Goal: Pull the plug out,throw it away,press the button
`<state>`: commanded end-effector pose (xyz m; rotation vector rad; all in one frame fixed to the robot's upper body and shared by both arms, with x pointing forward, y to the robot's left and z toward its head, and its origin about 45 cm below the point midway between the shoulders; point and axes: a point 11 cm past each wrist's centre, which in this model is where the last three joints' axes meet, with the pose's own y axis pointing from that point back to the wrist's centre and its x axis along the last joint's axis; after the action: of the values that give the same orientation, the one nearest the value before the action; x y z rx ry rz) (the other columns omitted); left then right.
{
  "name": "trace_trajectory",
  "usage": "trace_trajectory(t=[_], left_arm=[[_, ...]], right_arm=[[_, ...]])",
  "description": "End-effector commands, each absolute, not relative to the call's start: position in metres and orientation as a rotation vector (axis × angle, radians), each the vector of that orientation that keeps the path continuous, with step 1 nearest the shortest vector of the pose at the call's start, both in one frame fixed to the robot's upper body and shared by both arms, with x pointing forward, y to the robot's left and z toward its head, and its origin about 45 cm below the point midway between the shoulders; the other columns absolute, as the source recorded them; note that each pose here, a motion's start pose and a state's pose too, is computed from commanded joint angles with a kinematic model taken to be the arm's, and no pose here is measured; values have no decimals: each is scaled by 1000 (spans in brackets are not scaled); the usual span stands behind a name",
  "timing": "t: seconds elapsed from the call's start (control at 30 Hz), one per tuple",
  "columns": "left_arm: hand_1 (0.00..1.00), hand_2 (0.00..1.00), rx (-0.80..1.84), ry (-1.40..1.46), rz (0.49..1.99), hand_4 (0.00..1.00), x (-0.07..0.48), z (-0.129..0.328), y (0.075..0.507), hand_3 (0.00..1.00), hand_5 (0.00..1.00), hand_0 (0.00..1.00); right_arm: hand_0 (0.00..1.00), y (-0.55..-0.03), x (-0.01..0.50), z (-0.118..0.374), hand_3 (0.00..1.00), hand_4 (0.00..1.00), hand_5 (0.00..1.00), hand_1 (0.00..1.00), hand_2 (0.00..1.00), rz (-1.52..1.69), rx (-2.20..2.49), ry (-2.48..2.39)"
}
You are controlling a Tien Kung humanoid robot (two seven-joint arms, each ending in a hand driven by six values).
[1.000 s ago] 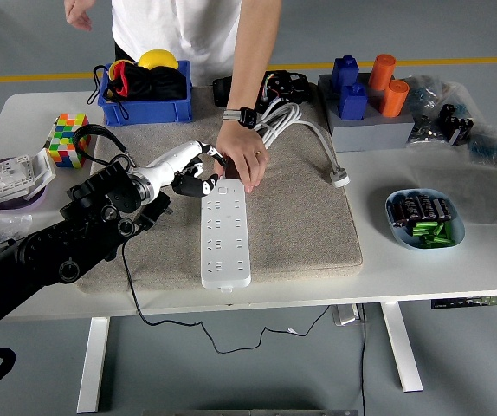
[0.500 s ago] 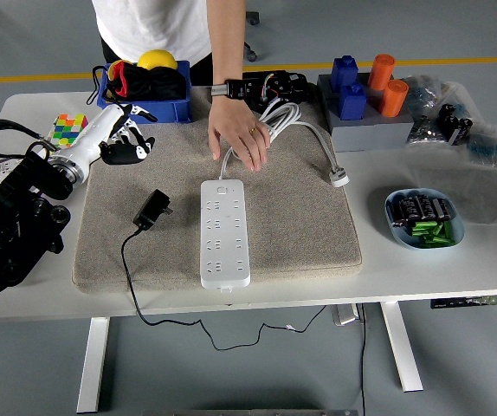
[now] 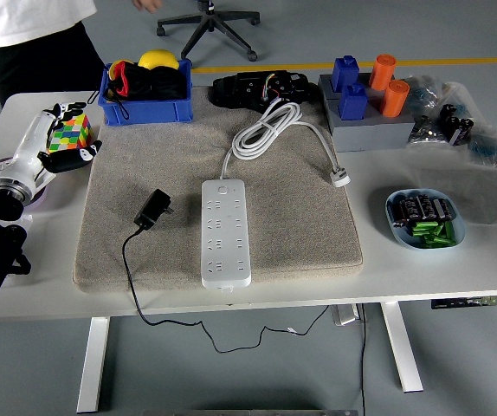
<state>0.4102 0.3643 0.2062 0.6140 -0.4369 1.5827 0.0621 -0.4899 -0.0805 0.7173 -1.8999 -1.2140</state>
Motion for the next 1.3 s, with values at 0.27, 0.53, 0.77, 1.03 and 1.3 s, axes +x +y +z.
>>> trace_trajectory(t=[0.27,0.53,0.77,1.03,1.3], left_arm=[[920,871,599,-433,1640,777,406,211,379,869,385,879],[921,872,592,-428,1644,778,406,213,379,869,386,881],[920,869,594,-418,1640,774,404,211,381,867,383,881],[914,864,606,-415,1634,768,403,209,383,863,378,880],[912,858,615,-411,1616,767,402,205,379,861,377,879]], right_arm=[[753,-491,63,-80,619,662,508,662,651,-1214,716,-1906],[753,-491,65,-80,619,663,508,662,651,-1210,715,-1916],[753,-489,64,-81,619,663,509,663,651,-1216,710,-1913],[753,-490,63,-81,619,663,509,663,651,-1218,705,-1918],[753,-488,62,-81,619,662,507,663,651,-1220,703,-1920]])
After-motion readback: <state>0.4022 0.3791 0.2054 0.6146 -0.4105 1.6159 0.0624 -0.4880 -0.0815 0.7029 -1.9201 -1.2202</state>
